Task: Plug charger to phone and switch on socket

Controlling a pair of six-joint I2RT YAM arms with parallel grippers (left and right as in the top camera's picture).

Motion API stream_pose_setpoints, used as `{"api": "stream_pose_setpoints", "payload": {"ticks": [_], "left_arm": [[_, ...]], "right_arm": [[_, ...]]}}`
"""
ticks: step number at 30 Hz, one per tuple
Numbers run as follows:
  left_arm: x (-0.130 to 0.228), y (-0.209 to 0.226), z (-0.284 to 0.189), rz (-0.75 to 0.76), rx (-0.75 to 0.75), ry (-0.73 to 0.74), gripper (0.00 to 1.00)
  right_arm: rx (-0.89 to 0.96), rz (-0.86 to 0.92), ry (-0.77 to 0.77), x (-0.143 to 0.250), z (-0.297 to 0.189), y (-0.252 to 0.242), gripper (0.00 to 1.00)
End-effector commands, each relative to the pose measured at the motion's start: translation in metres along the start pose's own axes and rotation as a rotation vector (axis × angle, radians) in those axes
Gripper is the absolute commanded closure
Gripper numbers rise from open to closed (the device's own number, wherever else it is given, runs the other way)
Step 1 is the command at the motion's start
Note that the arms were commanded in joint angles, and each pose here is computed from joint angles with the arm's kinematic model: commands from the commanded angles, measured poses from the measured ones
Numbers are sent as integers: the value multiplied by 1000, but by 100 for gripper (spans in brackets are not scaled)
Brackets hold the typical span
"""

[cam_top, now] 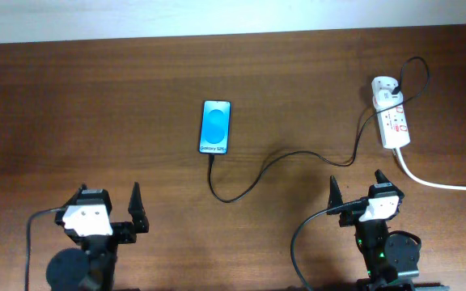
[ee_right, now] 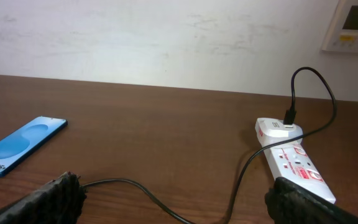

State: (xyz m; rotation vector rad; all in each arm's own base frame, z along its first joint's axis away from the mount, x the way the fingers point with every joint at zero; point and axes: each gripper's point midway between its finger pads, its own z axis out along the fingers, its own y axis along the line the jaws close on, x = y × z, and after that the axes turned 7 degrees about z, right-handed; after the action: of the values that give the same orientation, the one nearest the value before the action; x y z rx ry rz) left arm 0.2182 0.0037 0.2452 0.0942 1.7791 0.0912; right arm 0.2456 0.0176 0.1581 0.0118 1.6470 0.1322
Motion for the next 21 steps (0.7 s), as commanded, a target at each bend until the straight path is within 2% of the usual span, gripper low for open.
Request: {"api": "stream_pose_setpoints", "payload": {"ticks": [1, 6, 11, 15, 16, 18, 21], "left_arm": [[11, 1, 3, 15, -19, -68, 1], [16, 1, 18, -36, -35, -246, 1], [23, 1, 30, -69, -40, -365, 1], [31, 7, 33, -87, -77, -342, 1], [39, 9, 35, -91, -92, -307, 1], [81, 18, 43, -203, -156, -142, 1], [82, 17, 43, -132, -157, -132, 1]], "right_arm": [[7, 5, 2, 2, 0, -2, 2], [7, 5, 2, 2, 0, -2, 1], [7, 5, 2, 2, 0, -2, 2], [7, 5, 2, 2, 0, -2, 1], [7, 5, 2, 2, 0, -2, 2], [7, 5, 2, 2, 0, -2, 2], [7, 5, 2, 2, 0, -2, 2]]}}
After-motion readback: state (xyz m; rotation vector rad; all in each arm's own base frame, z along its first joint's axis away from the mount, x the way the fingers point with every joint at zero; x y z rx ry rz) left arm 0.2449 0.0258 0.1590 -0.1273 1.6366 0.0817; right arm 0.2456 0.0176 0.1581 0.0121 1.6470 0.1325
